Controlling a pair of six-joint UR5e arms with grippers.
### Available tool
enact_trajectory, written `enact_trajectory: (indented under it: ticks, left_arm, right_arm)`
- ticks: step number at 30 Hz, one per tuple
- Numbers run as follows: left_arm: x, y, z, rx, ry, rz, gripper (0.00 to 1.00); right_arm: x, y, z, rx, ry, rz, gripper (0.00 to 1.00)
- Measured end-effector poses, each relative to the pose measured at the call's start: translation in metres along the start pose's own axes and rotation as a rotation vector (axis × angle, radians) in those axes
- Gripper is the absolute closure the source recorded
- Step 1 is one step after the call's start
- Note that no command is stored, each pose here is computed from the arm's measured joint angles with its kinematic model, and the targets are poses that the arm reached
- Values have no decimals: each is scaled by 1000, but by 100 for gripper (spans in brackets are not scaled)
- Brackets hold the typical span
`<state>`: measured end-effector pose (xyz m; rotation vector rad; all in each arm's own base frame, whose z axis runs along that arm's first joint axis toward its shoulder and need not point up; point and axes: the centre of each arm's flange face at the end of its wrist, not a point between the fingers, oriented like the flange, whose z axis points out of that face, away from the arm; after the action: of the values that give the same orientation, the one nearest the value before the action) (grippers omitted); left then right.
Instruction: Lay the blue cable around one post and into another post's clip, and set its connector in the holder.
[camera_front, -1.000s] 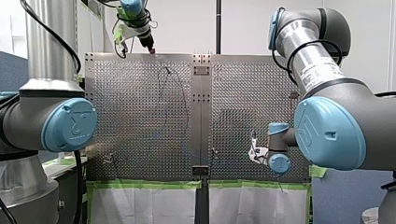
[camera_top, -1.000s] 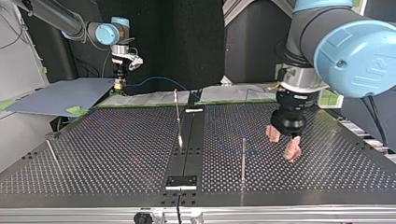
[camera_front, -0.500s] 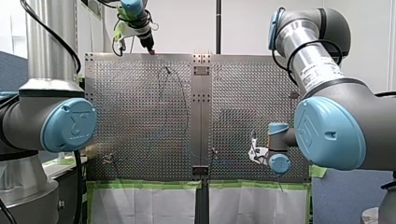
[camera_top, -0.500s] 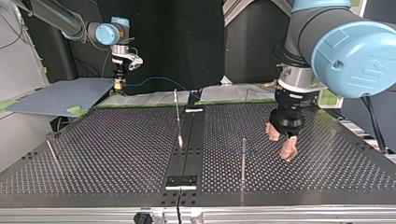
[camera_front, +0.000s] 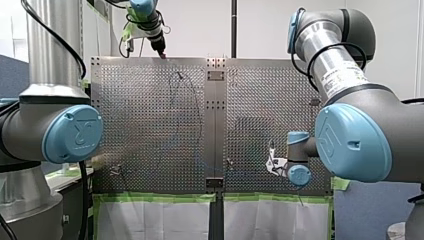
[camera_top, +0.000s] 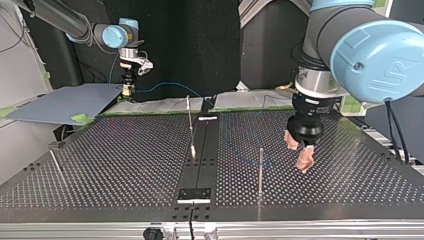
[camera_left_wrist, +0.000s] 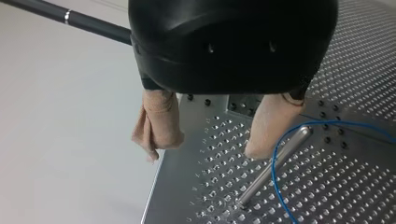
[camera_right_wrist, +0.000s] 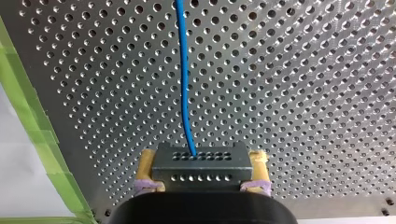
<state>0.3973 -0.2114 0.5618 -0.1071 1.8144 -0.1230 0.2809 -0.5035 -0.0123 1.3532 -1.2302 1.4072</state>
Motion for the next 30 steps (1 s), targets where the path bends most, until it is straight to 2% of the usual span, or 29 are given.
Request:
enact_trajectory:
  ticks: [24, 30]
  left_arm:
    - [1, -3, -2, 3, 0, 204, 0]
    - [1, -4, -2, 4, 0, 235, 0]
  right_arm:
    - [0, 0, 0, 0, 0, 0, 98]
    - [0, 0, 0, 0, 0, 0, 98]
